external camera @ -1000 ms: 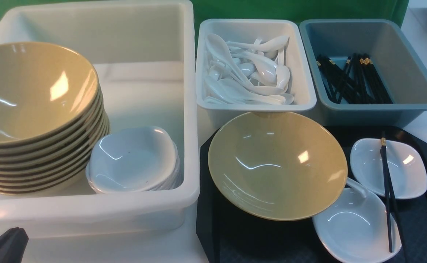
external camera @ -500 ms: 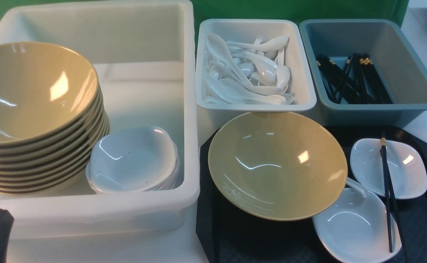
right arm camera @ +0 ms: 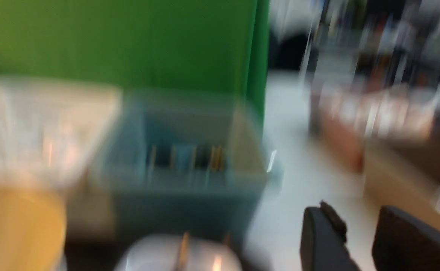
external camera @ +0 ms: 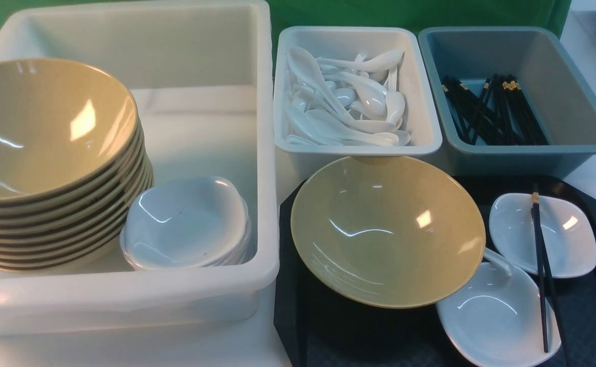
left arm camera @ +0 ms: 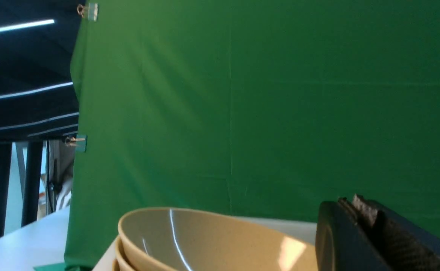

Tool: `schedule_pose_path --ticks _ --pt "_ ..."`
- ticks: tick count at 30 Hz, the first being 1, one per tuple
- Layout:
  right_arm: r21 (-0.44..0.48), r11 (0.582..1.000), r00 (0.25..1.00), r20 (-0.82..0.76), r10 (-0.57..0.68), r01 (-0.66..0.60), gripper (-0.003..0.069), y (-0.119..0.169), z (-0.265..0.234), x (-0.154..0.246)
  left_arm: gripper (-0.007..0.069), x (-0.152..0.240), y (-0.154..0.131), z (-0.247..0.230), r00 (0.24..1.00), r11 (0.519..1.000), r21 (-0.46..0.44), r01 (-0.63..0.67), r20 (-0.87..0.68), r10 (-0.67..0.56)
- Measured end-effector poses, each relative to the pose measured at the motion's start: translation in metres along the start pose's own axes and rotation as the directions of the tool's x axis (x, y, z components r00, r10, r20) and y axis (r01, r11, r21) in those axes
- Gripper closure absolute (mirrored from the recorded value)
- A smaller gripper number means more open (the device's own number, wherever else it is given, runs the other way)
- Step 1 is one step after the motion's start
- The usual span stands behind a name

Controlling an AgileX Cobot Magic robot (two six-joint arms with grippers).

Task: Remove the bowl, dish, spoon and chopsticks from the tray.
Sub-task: Use the right arm to grab a chopstick

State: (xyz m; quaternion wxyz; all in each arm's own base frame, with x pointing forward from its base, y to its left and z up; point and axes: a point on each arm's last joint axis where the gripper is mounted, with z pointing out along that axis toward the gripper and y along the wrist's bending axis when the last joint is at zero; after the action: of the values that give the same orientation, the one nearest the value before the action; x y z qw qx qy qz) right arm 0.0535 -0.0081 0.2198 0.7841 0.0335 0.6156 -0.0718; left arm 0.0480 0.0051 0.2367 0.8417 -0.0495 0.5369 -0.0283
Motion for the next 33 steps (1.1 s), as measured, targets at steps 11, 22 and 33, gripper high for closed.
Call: schedule_pose_path --ticks 11,22,33 --pt "-0.201 0.893 0.751 0.486 0.447 -0.402 0.0422 -0.004 -0.014 -0.048 0.0626 -0.020 0.002 -0.002 0.957 0.982 0.016 0.190 0.220 -0.188" --pt "-0.113 0.946 0.910 0.259 0.323 -0.303 0.0622 0.000 0.000 -0.083 0.0626 -0.103 -0.010 0.024 0.959 0.978 0.045 0.202 0.193 -0.207" --pt "-0.003 0.976 0.905 -0.375 0.199 -0.216 0.0624 0.003 0.054 -0.088 0.0626 -0.107 -0.019 0.109 0.989 0.991 -0.003 0.131 -0.072 -0.131"
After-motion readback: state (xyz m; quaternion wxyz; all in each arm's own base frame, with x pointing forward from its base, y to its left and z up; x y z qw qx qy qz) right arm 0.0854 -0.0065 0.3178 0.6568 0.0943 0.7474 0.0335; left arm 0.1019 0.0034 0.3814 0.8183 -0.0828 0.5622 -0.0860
